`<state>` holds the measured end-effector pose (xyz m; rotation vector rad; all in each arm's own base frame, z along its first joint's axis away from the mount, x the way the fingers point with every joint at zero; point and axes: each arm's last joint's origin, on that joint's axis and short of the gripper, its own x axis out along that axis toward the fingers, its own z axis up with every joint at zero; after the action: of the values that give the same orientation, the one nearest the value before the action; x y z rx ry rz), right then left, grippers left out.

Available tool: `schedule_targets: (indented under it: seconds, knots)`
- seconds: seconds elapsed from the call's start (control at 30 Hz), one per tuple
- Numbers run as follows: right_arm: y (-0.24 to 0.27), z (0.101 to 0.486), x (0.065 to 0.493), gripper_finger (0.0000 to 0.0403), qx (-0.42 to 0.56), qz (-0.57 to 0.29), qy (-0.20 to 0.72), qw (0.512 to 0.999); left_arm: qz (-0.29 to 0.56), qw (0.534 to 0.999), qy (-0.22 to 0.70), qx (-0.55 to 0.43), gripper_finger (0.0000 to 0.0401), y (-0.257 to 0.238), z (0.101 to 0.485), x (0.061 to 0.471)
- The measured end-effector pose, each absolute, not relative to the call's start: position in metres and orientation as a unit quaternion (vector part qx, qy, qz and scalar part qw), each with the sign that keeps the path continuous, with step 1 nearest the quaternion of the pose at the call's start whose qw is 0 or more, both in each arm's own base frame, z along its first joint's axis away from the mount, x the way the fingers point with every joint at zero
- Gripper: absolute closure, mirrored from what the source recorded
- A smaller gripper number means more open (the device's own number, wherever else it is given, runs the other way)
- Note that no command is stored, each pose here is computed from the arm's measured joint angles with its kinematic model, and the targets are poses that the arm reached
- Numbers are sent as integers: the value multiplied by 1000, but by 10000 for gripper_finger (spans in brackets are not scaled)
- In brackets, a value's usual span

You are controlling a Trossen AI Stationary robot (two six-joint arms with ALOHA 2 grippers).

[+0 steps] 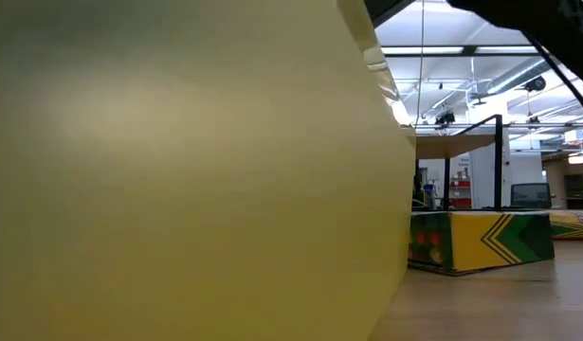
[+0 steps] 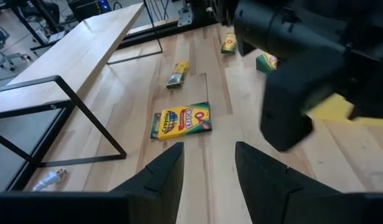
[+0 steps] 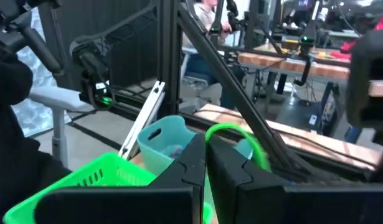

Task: Pick & Place Office Desk Supplies
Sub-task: Put the green rubberband into the blue bin

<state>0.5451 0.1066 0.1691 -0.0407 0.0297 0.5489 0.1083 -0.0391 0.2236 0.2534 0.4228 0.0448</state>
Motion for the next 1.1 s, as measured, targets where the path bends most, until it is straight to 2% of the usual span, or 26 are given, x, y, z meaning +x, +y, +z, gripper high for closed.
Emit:
schedule_targets:
  seconds: [0.37, 0.5, 1.1]
  knots:
    - [114, 154, 584, 394, -17, 278, -22, 960, 22, 969, 211, 126, 253, -39, 223, 108]
    - [112, 146, 590, 394, -11, 273, 13, 962, 22, 969, 211, 126, 253, -39, 223, 108]
    - [96, 112, 588, 394, -15, 139, 199, 970, 22, 969, 211, 126, 253, -39, 223, 108]
